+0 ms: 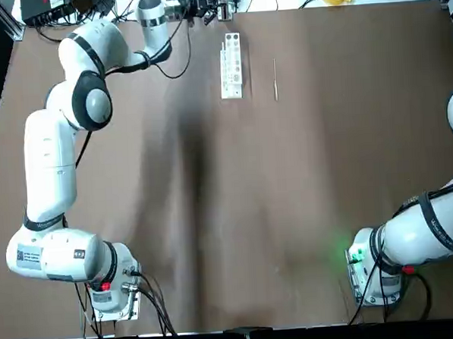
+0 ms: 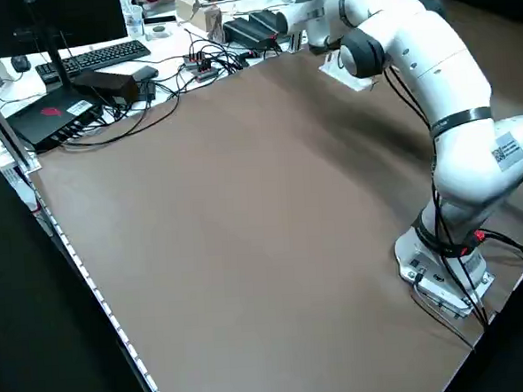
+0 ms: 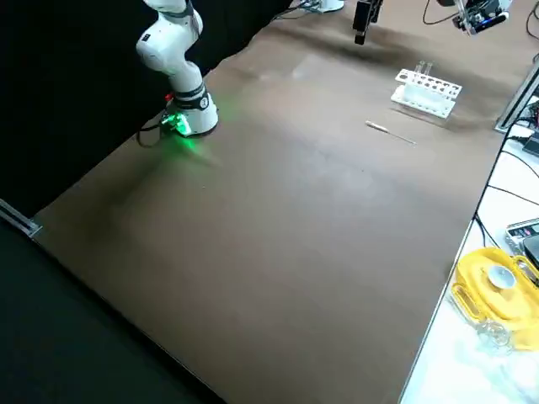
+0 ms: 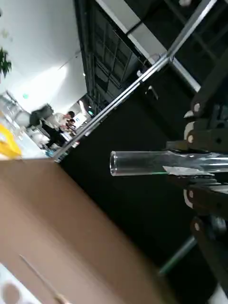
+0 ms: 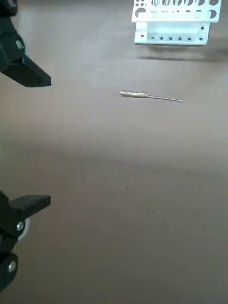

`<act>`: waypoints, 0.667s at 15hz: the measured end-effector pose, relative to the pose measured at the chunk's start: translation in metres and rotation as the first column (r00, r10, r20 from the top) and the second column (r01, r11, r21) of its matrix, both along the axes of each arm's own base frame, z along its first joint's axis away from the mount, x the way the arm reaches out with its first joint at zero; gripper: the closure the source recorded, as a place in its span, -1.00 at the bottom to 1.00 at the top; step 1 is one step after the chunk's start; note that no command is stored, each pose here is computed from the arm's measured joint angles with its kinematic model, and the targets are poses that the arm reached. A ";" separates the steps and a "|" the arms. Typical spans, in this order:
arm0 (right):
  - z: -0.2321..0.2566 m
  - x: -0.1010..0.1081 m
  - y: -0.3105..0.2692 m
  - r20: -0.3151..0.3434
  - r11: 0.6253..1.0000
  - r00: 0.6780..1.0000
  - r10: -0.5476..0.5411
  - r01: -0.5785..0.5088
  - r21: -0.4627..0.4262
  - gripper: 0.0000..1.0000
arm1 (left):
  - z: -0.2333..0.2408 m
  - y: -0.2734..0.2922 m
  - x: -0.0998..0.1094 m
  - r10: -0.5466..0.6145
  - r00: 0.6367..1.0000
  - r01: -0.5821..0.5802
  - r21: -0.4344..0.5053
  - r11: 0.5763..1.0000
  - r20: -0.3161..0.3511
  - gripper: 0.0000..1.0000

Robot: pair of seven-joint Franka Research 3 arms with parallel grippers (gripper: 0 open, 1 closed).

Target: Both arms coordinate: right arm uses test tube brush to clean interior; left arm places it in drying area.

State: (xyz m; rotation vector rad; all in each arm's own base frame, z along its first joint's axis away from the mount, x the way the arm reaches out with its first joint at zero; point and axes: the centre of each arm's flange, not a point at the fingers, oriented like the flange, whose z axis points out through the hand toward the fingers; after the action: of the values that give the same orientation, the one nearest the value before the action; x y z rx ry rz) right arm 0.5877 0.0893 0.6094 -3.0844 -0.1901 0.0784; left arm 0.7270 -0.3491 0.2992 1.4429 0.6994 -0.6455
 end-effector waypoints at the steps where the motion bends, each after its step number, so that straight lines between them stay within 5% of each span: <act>1: 0.000 0.000 0.001 -0.001 1.000 1.000 0.003 -0.003 0.000 -1.00 | -0.001 0.011 0.002 -0.017 0.996 0.016 -0.013 1.000 -0.082 0.52; 5: -0.001 -0.002 0.011 -0.003 1.000 1.000 0.020 -0.020 0.000 -1.00 | -0.040 0.041 0.005 -0.041 0.937 0.042 -0.005 0.999 -0.347 0.52; 10: -0.001 -0.002 0.011 -0.003 1.000 1.000 0.020 -0.020 0.000 -1.00 | -0.061 0.038 0.003 -0.038 0.882 0.010 -0.062 0.998 -0.470 0.52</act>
State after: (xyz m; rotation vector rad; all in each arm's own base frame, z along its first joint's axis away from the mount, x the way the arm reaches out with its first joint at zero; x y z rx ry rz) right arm 0.5855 0.1007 0.6088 -3.0830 -0.2203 0.0843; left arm 0.7301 -0.3110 0.2380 1.2478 1.0330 -1.0480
